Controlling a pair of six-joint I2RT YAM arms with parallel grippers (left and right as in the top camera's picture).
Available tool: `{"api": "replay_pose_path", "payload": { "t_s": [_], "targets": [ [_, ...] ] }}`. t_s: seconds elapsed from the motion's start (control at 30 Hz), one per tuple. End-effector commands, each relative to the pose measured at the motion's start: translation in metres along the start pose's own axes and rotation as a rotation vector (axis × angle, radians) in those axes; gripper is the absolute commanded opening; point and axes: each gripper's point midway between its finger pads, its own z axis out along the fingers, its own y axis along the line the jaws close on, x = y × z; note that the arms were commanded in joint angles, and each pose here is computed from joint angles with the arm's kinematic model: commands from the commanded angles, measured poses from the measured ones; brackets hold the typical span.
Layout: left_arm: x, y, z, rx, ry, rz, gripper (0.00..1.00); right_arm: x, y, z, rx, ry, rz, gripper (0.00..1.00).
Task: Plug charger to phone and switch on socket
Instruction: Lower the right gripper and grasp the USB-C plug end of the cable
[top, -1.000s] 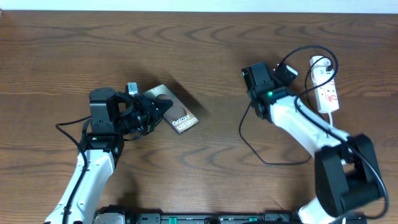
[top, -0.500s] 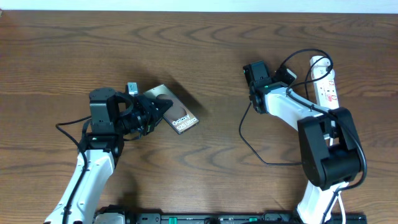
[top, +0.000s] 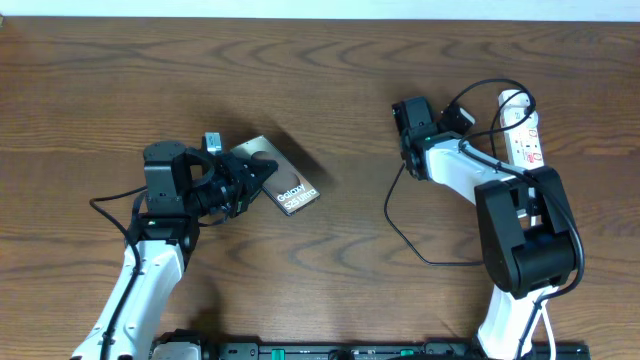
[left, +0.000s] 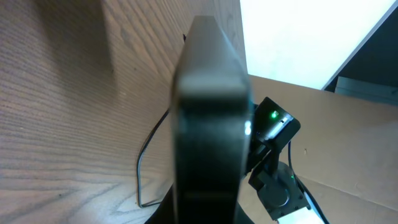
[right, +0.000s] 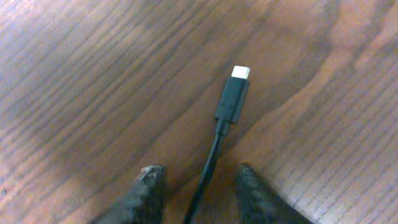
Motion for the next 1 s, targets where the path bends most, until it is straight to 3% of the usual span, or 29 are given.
{"api": "replay_pose_path", "payload": {
  "t_s": [0.0, 0.03, 0.17, 0.47, 0.77, 0.97],
  "targets": [
    [0.003, -0.008, -0.001, 0.024, 0.024, 0.022, 0.07, 0.022, 0.001, 0.013, -0.008, 0.083, -0.060, 0.22],
    [0.003, -0.008, -0.001, 0.024, 0.024, 0.022, 0.08, 0.027, 0.002, 0.013, -0.012, 0.093, -0.103, 0.11],
    [0.003, -0.008, -0.001, 0.024, 0.024, 0.022, 0.07, 0.039, 0.011, 0.008, -0.050, 0.132, -0.189, 0.01],
    [0.003, -0.008, -0.001, 0.024, 0.024, 0.023, 0.07, 0.095, 0.028, -0.012, -0.257, 0.424, -0.409, 0.01],
    [0.003, -0.008, -0.001, 0.024, 0.023, 0.068, 0.07, 0.143, -0.053, -0.046, 0.006, 0.723, -0.518, 0.01],
    [0.003, -0.008, -0.001, 0.024, 0.023, 0.075, 0.08, 0.136, -0.054, -0.045, 0.023, 0.706, -0.519, 0.31]
  ]
}}
